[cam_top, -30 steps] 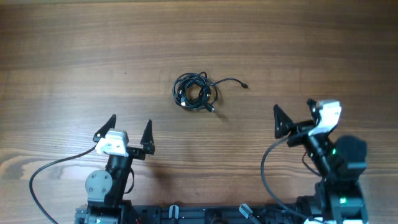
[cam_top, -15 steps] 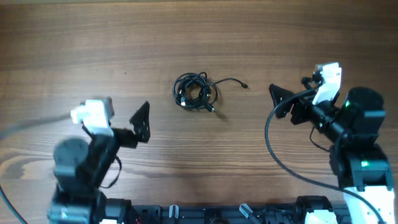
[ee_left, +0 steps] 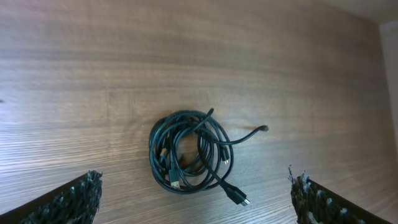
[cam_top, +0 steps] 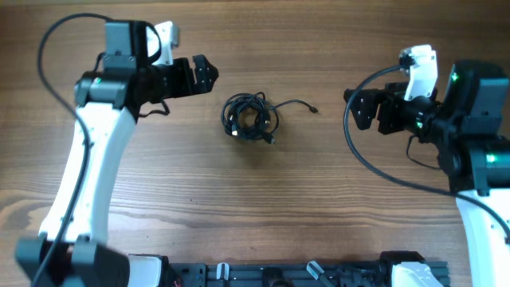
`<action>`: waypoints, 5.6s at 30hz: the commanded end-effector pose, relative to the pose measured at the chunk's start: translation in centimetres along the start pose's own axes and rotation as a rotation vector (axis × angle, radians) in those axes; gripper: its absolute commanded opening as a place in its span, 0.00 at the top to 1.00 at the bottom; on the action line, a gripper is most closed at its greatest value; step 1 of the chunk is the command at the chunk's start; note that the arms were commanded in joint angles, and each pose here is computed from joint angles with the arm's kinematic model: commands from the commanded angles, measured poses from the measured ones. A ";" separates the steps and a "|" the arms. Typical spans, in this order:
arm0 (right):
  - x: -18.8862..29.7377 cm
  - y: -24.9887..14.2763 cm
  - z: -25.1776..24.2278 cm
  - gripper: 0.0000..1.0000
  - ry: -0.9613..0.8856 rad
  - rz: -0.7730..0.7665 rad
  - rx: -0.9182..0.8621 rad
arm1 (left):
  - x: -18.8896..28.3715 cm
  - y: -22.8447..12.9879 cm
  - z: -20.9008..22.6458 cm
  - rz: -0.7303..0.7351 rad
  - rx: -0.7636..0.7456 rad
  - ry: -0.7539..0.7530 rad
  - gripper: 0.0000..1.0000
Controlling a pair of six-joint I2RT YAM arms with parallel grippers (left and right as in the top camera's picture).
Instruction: Untangle cables
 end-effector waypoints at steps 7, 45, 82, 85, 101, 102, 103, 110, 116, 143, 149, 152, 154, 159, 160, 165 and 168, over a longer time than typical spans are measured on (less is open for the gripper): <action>-3.9 -0.5 -1.9 0.01 0.042 0.100 -0.073 | -4.5 1.8 2.1 -0.007 0.161 0.082 0.15; -5.8 -0.8 -3.0 0.01 0.027 0.130 -0.098 | -18.8 -6.2 3.6 0.270 0.082 0.382 0.37; -6.2 0.7 -1.2 0.17 0.216 0.051 -0.257 | -8.0 -1.2 -8.1 0.407 0.234 -0.460 0.96; -6.2 0.9 -1.0 0.23 0.247 0.035 -0.250 | -8.0 -1.2 -8.2 0.408 0.234 -0.461 0.96; -6.0 3.4 -0.9 0.26 0.299 -0.095 -0.289 | -3.9 0.0 -8.6 0.696 0.214 -0.869 0.95; -5.9 3.9 -0.8 0.26 0.328 -0.122 -0.277 | -3.8 -0.2 -8.9 0.717 0.207 -0.882 0.95; -5.7 4.2 -0.6 0.25 0.351 -0.138 -0.262 | -3.8 -0.4 -9.0 0.727 0.204 -0.887 0.95; -5.8 4.6 0.0 0.26 0.458 -0.154 -0.238 | -4.1 -1.3 -10.1 0.753 0.179 -0.890 0.93; -6.8 4.7 1.1 0.25 0.560 -0.131 -0.230 | -4.6 -1.1 -10.0 0.703 0.183 -0.848 0.93; -6.2 5.9 -1.6 0.25 0.531 -0.215 -0.300 | -3.9 0.7 -8.0 0.643 0.189 -0.867 0.96; -8.9 5.2 -1.1 0.26 0.574 -0.149 -0.317 | -3.7 -0.3 -9.0 0.714 0.172 -0.904 0.96; -10.0 5.0 -0.3 0.26 0.646 -0.135 -0.275 | -3.7 -0.3 -9.0 0.714 0.172 -0.904 0.96; -10.3 5.3 0.6 0.26 0.706 -0.146 -0.223 | -3.7 -0.3 -9.0 0.714 0.172 -0.904 0.96; -10.3 5.6 1.3 0.26 0.732 -0.164 -0.182 | -3.7 -0.3 -9.0 0.713 0.172 -0.904 0.95; -10.4 5.6 1.3 0.26 0.733 -0.162 -0.184 | -3.7 -0.3 -9.0 0.714 0.172 -0.904 0.95; -10.7 5.4 2.3 0.28 0.760 -0.137 -0.184 | -3.8 -0.3 -9.0 0.707 0.173 -0.899 0.95; -10.9 4.8 1.5 0.28 0.711 -0.109 -0.228 | -3.8 -0.3 -9.0 0.707 0.172 -0.899 0.95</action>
Point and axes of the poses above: each gripper's point midway between its finger pads, its own x axis back along the fingers, its own z axis along the line the jaws close on, y = z × x, the point moved 9 cm from there along x, back along the fingers, and after that the axes turned 14 degrees about x, right-handed, at the moved point
